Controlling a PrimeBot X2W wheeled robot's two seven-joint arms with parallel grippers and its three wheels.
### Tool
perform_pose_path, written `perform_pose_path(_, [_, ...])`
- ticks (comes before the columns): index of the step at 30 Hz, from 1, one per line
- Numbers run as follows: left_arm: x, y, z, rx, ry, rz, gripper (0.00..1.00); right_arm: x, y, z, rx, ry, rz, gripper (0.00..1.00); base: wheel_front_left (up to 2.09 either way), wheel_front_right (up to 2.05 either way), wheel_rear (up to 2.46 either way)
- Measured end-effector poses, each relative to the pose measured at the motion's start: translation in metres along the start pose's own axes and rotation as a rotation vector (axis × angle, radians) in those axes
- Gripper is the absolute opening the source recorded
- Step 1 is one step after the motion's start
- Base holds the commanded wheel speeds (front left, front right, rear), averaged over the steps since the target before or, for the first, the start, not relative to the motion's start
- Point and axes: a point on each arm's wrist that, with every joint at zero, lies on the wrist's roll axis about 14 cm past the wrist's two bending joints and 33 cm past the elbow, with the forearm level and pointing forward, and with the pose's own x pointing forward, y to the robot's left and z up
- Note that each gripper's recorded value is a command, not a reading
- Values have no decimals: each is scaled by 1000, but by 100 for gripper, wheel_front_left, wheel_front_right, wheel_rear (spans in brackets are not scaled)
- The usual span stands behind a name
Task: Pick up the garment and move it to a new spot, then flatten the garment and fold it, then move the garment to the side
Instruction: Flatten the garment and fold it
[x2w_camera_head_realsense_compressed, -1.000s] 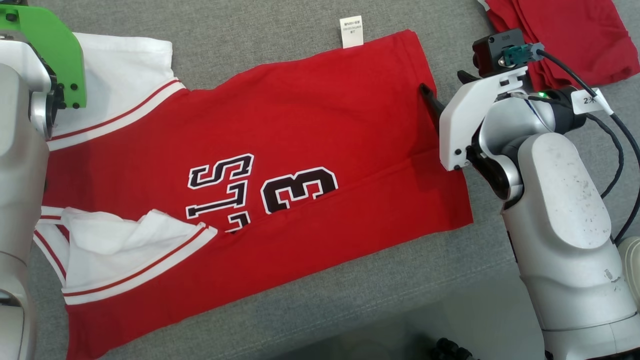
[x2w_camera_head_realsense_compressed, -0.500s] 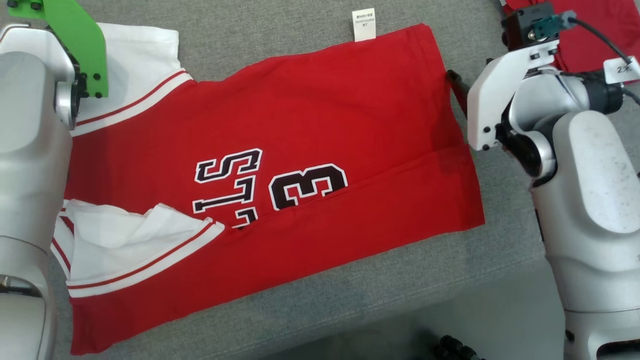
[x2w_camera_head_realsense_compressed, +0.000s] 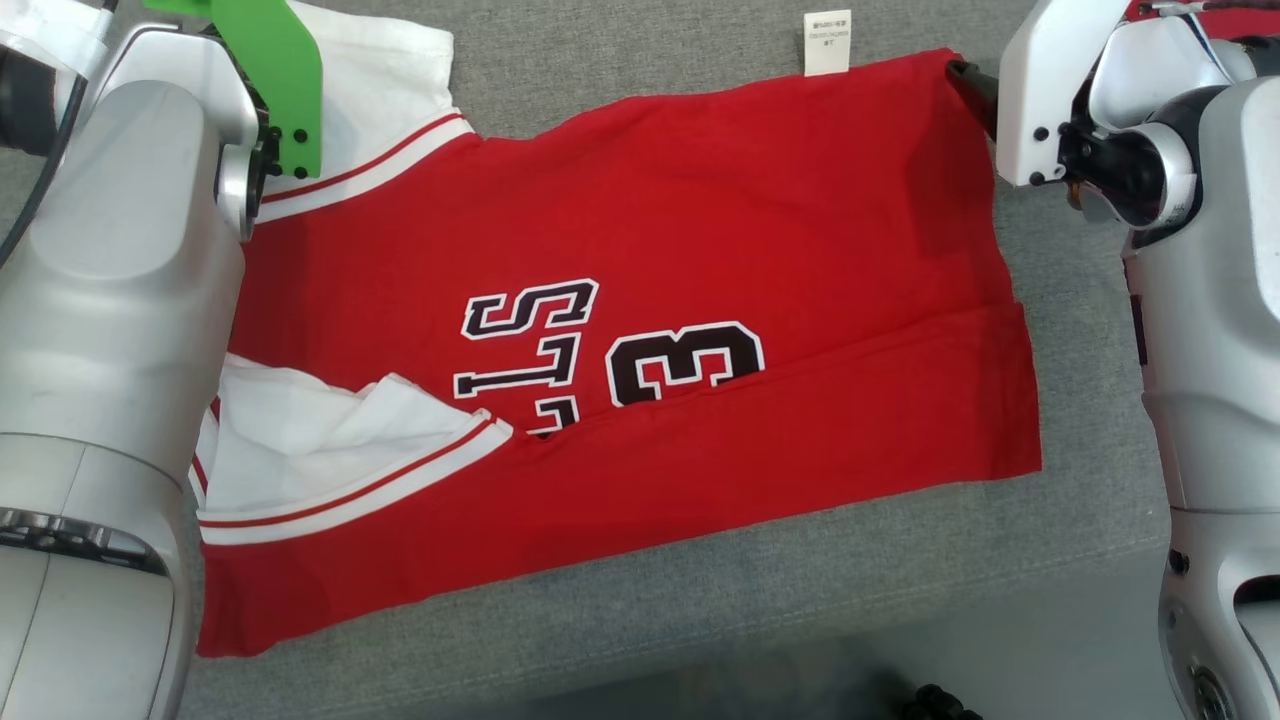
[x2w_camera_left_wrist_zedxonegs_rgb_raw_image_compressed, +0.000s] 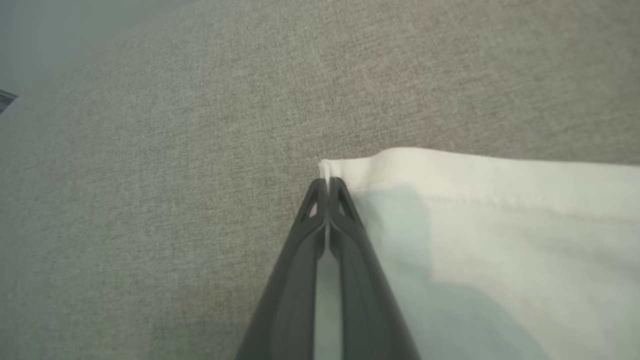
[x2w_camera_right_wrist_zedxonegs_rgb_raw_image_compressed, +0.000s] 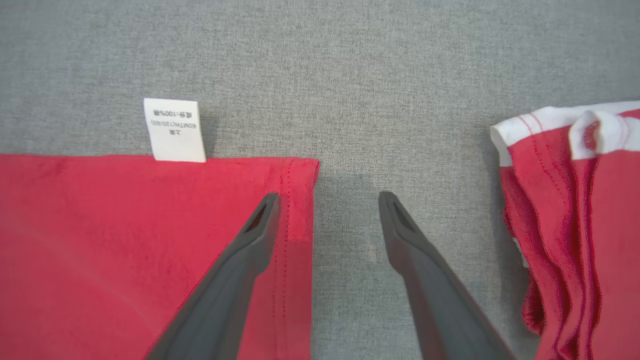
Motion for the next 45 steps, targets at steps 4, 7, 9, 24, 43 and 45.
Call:
perform_pose_path(4, [1,-1,-1,3,0,-5,0,14,7,-1,8,39,11,100,0,0,0])
perform_pose_path(7, [3,-1,0,6,-3,-8,0,24,9,-4,13,60,13,100,0,0,0])
perform_pose_path(9, [4,-2,-1,0,-7,-13,0,29,10,-5,12,69,10,100,0,0,0])
perform_pose_path(24, [8,-2,-2,-4,-12,-19,0,45,18,-12,4,107,22,0,0,0,0])
perform_pose_path(43, [-37,4,52,-191,-376,-61,0,16,25,2,-99,-38,74,0,0,0,0])
perform_pose_path(45, [-47,6,55,-211,-428,-62,0,10,28,6,-115,-67,82,0,0,0,0])
